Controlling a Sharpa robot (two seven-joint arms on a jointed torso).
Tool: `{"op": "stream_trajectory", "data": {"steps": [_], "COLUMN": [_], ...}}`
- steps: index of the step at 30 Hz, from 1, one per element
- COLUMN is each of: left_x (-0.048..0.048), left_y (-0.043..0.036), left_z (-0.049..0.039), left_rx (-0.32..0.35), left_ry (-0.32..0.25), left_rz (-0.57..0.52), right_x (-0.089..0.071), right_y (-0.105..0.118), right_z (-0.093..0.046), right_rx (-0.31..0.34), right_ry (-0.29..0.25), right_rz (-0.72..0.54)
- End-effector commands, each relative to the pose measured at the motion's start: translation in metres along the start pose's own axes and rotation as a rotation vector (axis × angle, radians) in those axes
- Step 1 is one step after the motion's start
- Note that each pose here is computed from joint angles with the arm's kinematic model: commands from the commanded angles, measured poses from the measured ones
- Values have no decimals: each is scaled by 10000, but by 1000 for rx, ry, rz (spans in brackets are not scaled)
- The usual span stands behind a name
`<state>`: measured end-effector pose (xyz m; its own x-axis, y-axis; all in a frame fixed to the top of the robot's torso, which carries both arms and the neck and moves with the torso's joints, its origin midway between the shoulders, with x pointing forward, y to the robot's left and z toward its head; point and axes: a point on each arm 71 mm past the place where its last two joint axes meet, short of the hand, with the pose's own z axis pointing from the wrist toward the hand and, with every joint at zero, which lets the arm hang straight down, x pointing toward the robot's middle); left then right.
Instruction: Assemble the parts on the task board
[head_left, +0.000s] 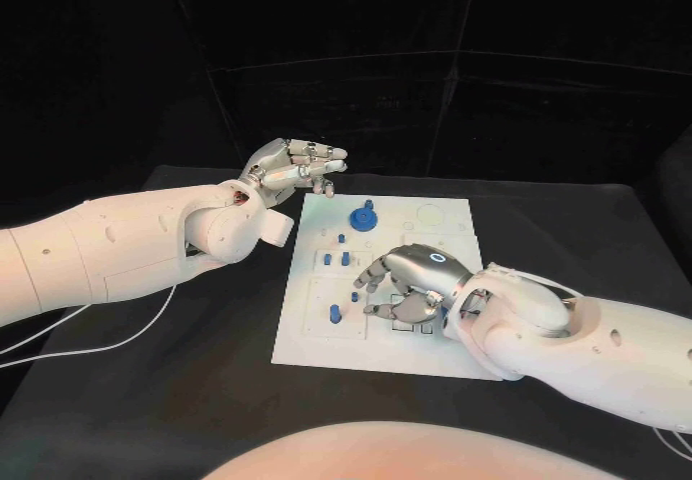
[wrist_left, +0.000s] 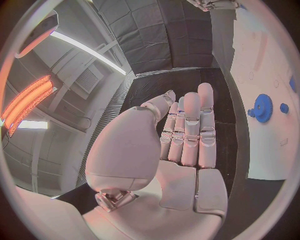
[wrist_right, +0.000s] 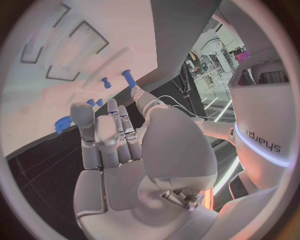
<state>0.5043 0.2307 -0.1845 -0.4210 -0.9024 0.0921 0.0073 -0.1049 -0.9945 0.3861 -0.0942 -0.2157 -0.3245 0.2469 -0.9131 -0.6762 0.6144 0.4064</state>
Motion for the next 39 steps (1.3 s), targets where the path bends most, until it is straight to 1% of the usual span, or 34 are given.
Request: {"op": "stream_trajectory", "data": {"steps": [1, 4, 5, 6, 8, 13, 18, 22, 26, 32, 39], "left_x": [12, 11, 11, 12, 14, 13, 6, -5, -9, -14, -17], "left_y": [-11, -12, -12, -13, -13, -10, -8, -6, -2, 2, 6], "left_z": [-2, -7, -7, -8, -9, -17, -28, -38, -44, -50, -52], "left_rx": [1, 0, 0, 0, 0, -1, -2, -4, -5, -7, -8], "left_ry": [14, 13, 13, 13, 14, 15, 14, 13, 13, 12, 13], "left_rz": [-9, -9, -9, -9, -9, -10, -10, -9, -9, -9, -9], "right_x": [-140, -246, -264, -297, -331, -353, -317, -258, -191, -129, -45], "right_y": [-184, -413, -455, -537, -629, -727, -786, -814, -808, -785, -761], "right_z": [-136, -349, -393, -490, -618, -805, -941, -1011, -1031, -1003, -958], "right_rx": [148, 284, 311, 367, 438, 540, 614, 660, 683, 688, 686], "right_ry": [-50, -71, -75, -82, -86, -71, -45, -23, -7, 25, 74], "right_rz": [165, 227, 236, 253, 270, 261, 221, 185, 151, 124, 103]}}
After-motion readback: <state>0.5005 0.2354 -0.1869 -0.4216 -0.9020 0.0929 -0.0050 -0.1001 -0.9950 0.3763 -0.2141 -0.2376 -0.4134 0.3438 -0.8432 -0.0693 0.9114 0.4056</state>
